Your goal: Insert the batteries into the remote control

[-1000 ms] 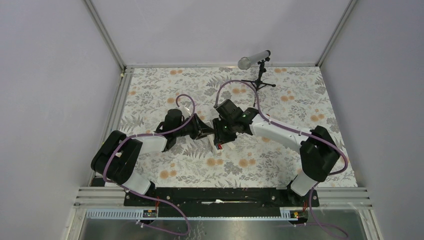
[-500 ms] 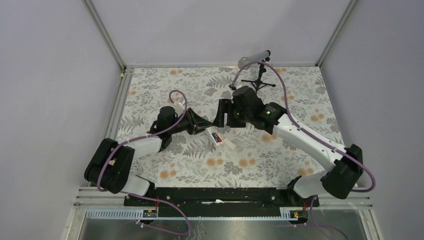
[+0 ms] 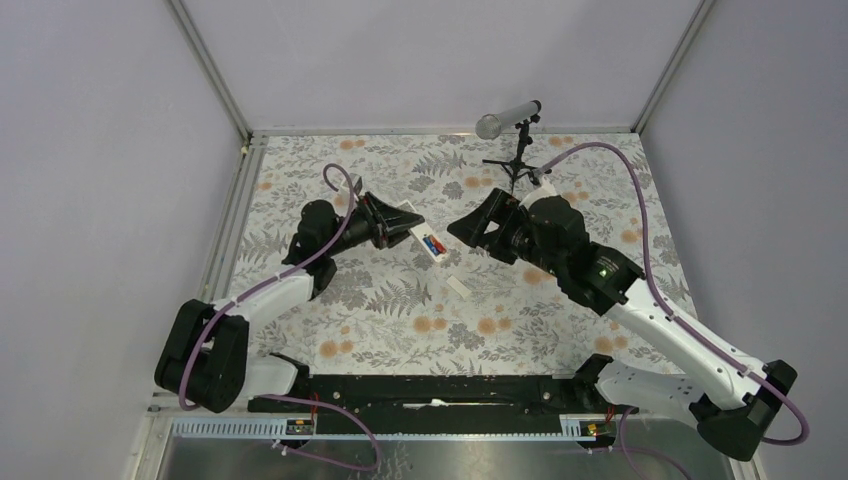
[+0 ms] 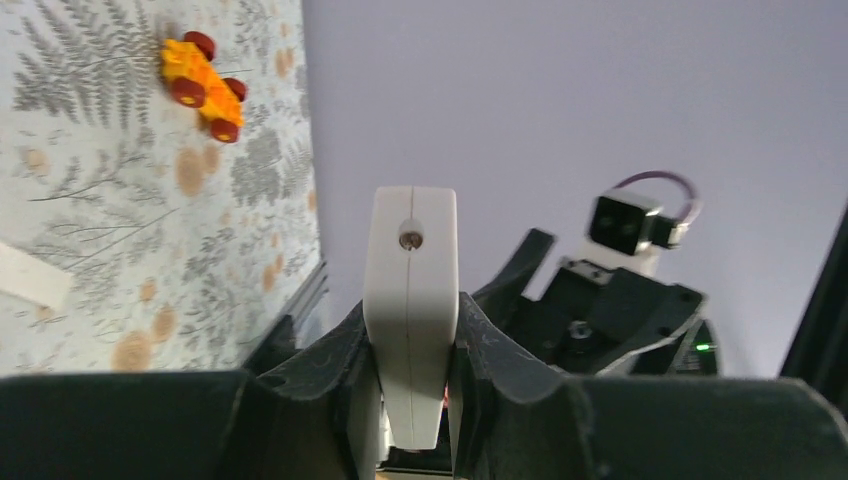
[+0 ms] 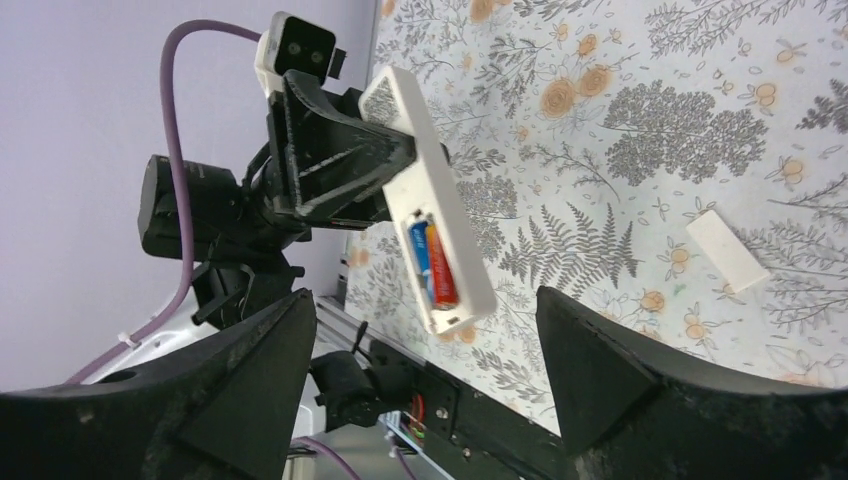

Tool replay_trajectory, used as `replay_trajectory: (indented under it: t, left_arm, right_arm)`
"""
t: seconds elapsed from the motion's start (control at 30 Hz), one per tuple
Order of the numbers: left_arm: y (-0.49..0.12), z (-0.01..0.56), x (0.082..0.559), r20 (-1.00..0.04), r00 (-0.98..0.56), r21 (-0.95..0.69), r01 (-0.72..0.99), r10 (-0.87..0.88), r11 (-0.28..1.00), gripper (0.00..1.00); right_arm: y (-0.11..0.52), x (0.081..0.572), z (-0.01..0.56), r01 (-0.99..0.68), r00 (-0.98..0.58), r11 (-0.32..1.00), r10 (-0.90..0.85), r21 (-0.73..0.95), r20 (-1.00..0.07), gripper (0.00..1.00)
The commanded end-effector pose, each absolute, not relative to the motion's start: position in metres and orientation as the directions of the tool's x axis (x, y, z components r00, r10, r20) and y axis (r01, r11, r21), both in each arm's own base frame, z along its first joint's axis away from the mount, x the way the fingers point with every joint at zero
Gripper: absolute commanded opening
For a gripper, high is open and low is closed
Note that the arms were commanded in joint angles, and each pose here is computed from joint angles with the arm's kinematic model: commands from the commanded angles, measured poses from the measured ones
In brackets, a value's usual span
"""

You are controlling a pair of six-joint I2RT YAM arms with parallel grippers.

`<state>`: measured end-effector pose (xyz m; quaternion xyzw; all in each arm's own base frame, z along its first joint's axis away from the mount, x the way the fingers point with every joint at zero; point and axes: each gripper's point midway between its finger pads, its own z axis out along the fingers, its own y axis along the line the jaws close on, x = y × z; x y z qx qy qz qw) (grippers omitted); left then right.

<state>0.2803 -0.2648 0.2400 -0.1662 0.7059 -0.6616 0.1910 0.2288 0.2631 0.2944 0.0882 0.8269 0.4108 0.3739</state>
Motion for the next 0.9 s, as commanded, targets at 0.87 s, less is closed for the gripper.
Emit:
replay_trajectory:
  t: [0.87]
  left_arm:
    - [-0.255,0.357,0.279,0.105,-0.830,-0.983,-0.002,-0.548,-0.185,0.00]
  right_arm:
    - [0.288,0.227,0.354,-0.250,-0.683,0.229,0.648,0.941,-0.339,0.70]
